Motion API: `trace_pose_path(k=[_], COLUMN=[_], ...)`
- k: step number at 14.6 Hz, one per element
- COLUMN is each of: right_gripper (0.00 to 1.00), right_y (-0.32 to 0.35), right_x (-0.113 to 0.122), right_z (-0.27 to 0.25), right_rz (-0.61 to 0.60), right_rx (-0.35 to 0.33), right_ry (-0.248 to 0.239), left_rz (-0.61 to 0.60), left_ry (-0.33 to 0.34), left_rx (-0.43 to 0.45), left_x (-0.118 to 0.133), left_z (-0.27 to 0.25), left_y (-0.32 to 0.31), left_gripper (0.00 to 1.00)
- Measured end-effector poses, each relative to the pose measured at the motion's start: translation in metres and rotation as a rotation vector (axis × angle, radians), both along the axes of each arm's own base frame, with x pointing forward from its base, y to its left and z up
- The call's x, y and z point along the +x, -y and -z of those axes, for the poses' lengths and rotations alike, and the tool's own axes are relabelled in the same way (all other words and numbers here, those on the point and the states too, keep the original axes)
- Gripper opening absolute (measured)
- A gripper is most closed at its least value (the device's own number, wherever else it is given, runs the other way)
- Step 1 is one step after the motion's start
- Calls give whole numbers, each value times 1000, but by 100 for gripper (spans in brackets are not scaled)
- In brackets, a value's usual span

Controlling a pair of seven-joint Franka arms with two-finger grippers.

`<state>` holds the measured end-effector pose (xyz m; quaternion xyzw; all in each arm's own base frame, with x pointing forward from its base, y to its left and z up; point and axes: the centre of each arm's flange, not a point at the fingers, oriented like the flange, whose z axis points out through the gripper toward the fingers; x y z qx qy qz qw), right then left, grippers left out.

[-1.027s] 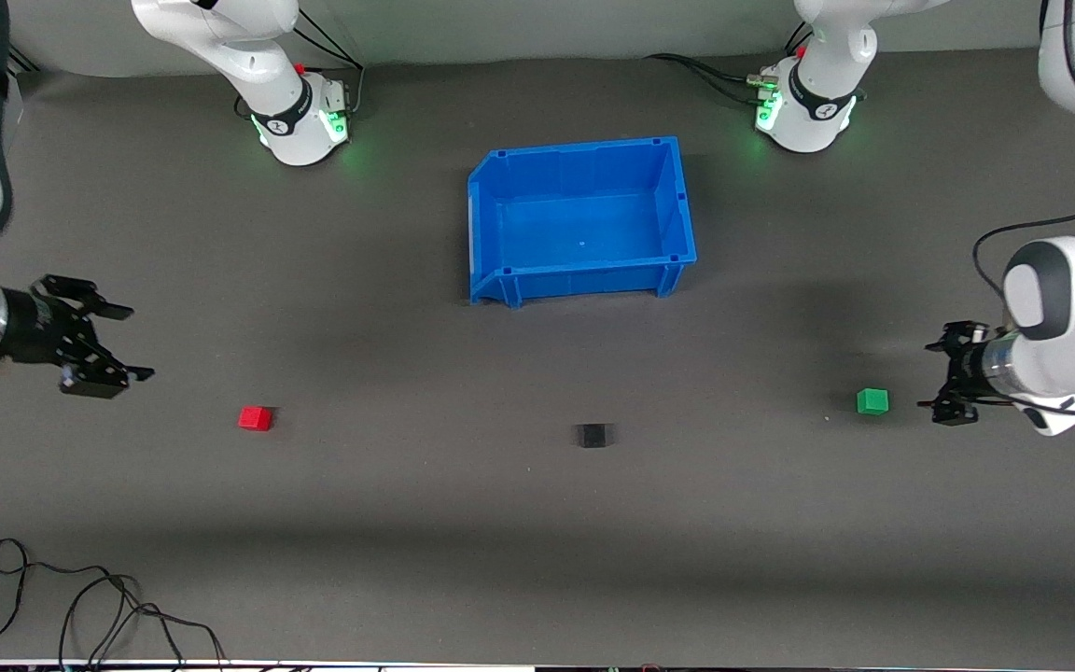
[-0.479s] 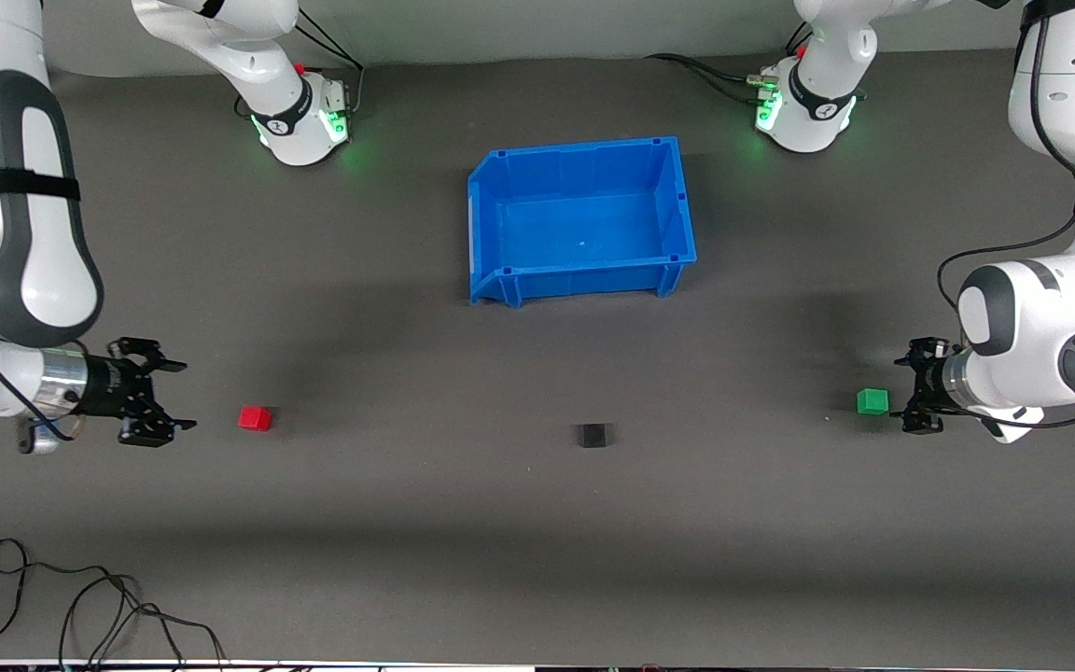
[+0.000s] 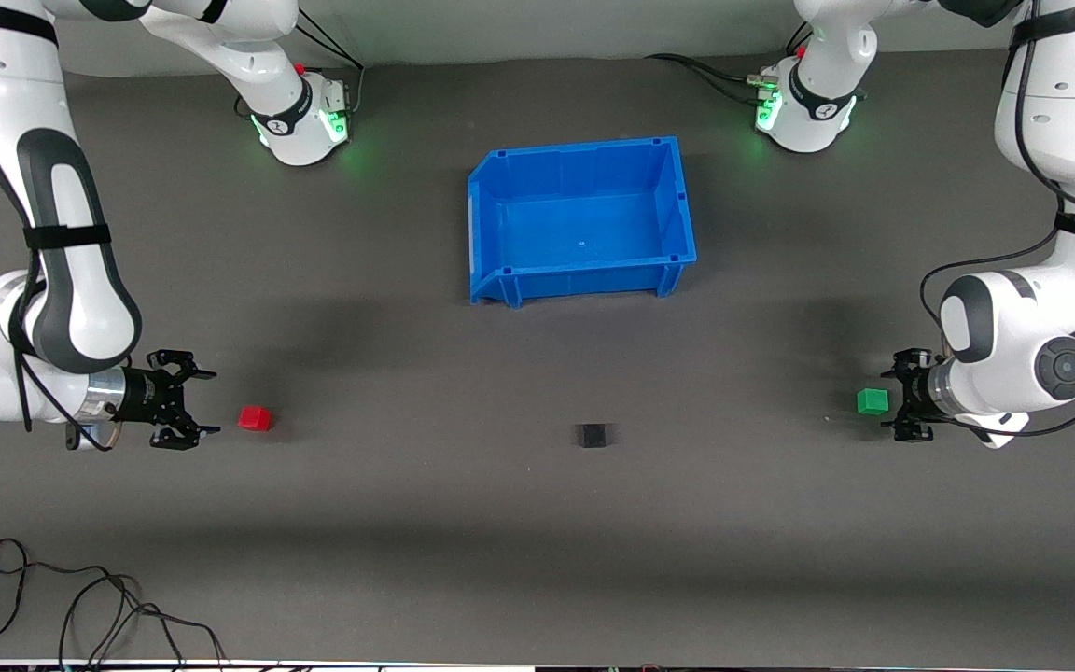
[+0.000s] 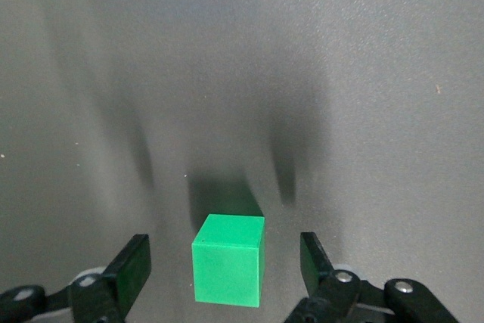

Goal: Attach green and red cubes to black cube
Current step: 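Close the right gripper on the red cube while the left gripper grasps green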

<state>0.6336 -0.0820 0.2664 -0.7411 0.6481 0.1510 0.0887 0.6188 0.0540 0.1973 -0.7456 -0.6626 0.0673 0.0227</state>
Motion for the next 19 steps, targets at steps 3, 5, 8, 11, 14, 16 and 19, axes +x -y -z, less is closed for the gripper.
trace_pose_path(k=[3, 5, 8, 11, 14, 16, 19], right_gripper=[96, 96, 96, 96, 96, 96, 92], right_y=[17, 22, 20, 14, 13, 13, 13], right_x=[-2, -4, -4, -3, -4, -6, -6], right_z=[35, 57, 74, 83, 99, 106, 107], right_rz=[51, 61, 70, 81, 73, 64, 54], right_rx=[93, 114, 110, 125, 141, 143, 142], right_ry=[24, 25, 26, 32, 42, 39, 46], left_rz=[22, 27, 43, 46, 45, 29, 7], left_ry=[-15, -12, -7, -6, -5, 11, 16], left_rx=[5, 7, 11, 12, 12, 15, 18], left_x=[-2, 0, 1, 4, 12, 17, 24], left_z=[12, 11, 8, 3, -11, -25, -44], left_y=[8, 9, 11, 12, 10, 8, 6], left_gripper=[81, 54, 40, 40, 40, 40, 40])
